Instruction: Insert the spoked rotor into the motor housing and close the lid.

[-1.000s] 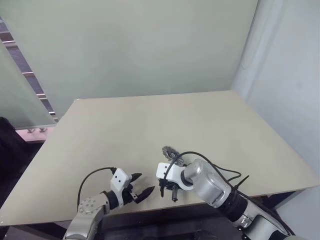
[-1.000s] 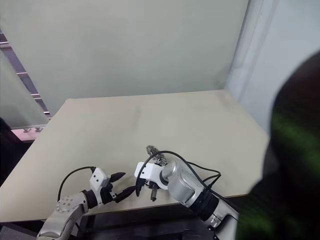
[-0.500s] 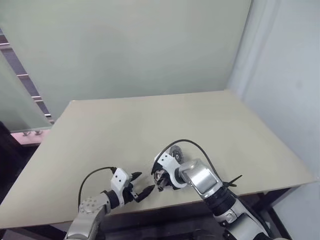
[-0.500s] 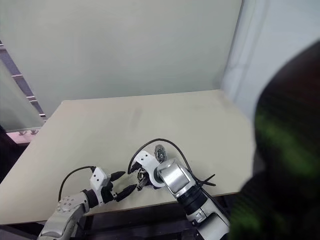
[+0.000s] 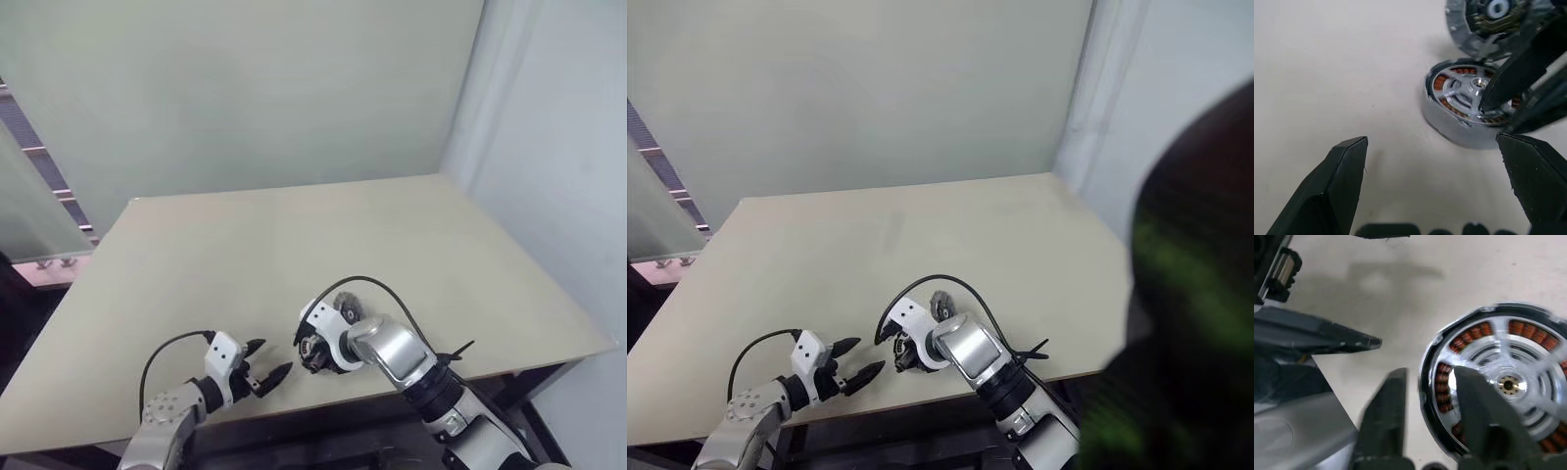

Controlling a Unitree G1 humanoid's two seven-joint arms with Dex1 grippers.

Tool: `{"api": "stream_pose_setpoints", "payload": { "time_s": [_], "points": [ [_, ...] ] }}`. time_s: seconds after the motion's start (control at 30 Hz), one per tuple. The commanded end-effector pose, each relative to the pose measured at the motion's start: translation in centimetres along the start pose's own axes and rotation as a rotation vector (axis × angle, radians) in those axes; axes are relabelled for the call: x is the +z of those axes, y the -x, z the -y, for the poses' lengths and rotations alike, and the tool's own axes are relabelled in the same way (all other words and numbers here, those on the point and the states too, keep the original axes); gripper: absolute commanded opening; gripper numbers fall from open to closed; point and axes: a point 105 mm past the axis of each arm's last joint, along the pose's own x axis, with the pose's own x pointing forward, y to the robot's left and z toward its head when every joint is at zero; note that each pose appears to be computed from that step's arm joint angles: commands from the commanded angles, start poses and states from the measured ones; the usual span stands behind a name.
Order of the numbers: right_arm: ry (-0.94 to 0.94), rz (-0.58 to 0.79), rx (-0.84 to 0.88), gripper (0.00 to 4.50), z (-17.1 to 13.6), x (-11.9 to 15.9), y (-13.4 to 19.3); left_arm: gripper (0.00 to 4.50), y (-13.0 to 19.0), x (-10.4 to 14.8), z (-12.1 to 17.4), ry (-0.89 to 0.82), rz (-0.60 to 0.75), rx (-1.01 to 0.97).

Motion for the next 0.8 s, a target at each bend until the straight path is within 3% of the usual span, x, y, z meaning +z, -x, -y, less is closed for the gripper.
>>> {"api": "stream_pose_setpoints", "payload": {
  "time_s": [0.03, 0.2, 0.57, 0.67, 0.8],
  "points": [
    [0.071, 0.055, -0.006, 2.84, -0.1, 1.7, 0.8, 4.5, 0.4, 1.5, -0.7, -0.034, 0.041, 0.019],
    [0.114, 0.082, -0.01, 4.49, -0.3, 2.3, 1.4, 4.5, 0.7, 1.5, -0.7, -0.031, 0.04, 0.025],
    [0.281, 0.196, -0.021, 4.49, -1.0, 5.4, 5.5, 4.5, 1.2, 1.3, -1.0, -0.023, 0.028, 0.035],
    [0.32, 0.307, -0.161, 4.49, 1.0, 7.7, 8.4, 4.5, 1.2, 1.4, -1.0, -0.022, 0.028, 0.035],
    [0.359, 0.341, -0.364, 4.49, 4.9, 8.6, 11.9, 4.5, 1.2, 1.5, -1.1, -0.023, 0.029, 0.036]
  ]
}}
